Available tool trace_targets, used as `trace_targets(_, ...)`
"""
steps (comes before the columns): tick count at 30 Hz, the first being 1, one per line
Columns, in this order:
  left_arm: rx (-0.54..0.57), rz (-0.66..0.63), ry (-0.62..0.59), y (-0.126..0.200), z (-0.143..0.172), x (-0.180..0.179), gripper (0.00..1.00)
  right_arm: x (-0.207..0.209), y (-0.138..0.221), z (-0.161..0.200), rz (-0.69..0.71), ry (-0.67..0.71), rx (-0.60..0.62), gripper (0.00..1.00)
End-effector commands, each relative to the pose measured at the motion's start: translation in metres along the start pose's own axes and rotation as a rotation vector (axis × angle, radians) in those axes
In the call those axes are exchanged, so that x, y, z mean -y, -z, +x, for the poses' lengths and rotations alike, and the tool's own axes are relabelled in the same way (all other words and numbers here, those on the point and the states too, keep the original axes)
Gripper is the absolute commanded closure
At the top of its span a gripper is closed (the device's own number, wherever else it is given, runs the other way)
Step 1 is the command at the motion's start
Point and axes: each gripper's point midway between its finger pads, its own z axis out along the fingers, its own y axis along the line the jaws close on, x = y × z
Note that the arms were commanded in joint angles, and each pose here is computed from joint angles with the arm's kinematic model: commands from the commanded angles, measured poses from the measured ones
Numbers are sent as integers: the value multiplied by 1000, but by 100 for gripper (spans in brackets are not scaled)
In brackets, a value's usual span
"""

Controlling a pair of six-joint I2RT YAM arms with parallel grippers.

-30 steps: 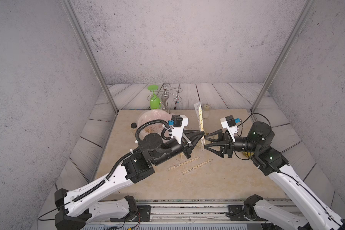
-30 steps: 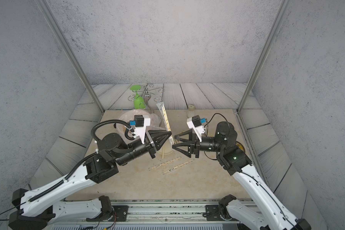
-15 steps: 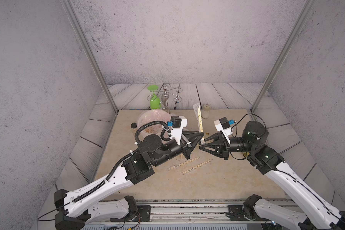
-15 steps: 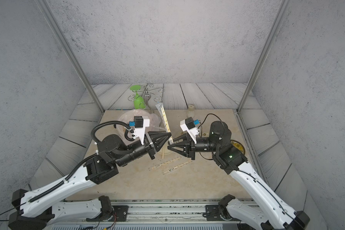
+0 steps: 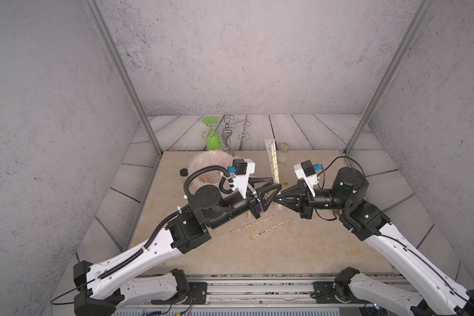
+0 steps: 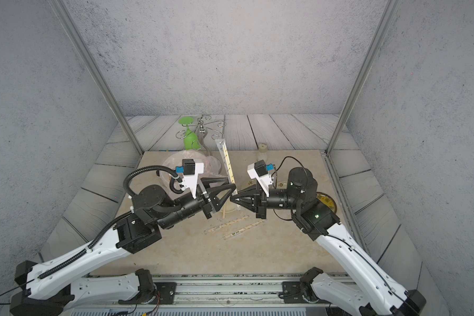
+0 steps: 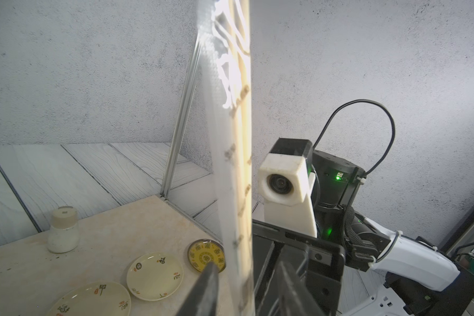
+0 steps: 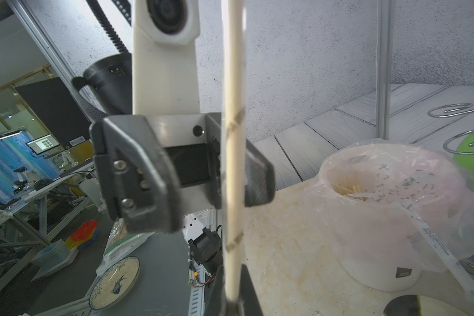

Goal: Remove the packaging of disposable chopsticks
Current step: Pick up the disposable chopsticks from the center of the board.

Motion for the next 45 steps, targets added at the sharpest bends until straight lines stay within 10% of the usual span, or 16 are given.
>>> trace_targets(1, 50, -2, -32, 13, -29, 7, 33, -15, 2, 0, -73, -2, -7, 100)
trace_targets(13, 17, 25, 1, 16, -39, 8, 46, -39, 2, 12, -257, 18, -91, 100)
trace_targets(27, 48, 86, 3, 16, -47, 17, 100, -39, -4, 26, -275, -18, -154, 100)
trace_targets(33, 49, 72, 36, 13, -45, 12, 100, -26, -3, 24, -156, 15, -118, 49)
trace_targets(45, 51, 77, 55, 9, -43, 12, 100, -27, -6, 24, -168, 5, -113, 72)
